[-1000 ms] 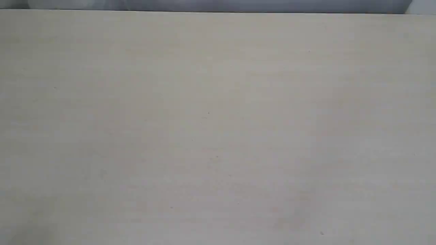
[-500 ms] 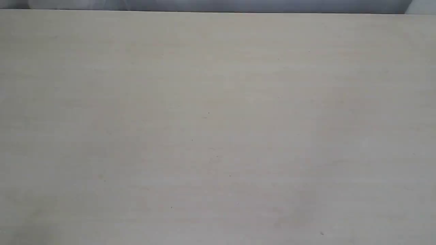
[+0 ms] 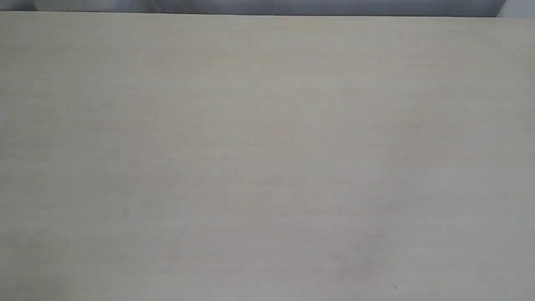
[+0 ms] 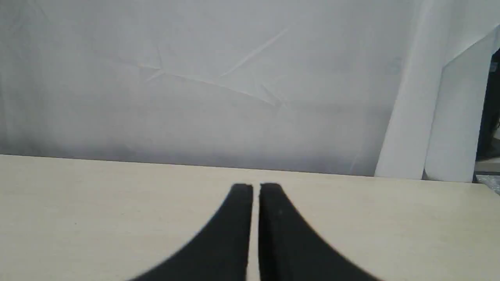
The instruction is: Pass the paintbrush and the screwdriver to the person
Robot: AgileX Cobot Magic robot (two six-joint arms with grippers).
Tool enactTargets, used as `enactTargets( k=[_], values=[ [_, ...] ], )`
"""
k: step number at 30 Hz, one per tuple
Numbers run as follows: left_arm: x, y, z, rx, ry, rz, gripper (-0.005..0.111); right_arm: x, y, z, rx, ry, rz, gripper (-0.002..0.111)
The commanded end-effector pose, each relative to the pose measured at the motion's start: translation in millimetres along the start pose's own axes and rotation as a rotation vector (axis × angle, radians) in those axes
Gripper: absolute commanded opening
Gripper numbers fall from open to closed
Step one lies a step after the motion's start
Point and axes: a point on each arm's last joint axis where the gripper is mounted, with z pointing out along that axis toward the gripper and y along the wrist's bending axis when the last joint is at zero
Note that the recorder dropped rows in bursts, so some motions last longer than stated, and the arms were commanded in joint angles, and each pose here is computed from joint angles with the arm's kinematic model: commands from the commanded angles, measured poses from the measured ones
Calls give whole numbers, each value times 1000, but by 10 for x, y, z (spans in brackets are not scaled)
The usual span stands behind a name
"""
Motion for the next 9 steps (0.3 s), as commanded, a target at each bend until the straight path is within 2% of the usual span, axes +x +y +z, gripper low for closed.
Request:
enactTargets(
  k=[1, 9],
  values=[
    [-4, -3, 0, 5, -11, 1, 0, 11, -1, -1, 2, 1, 0, 5],
    [-3, -4, 0, 7, -10, -6, 0, 11, -1, -1, 2, 1, 0, 5]
  ],
)
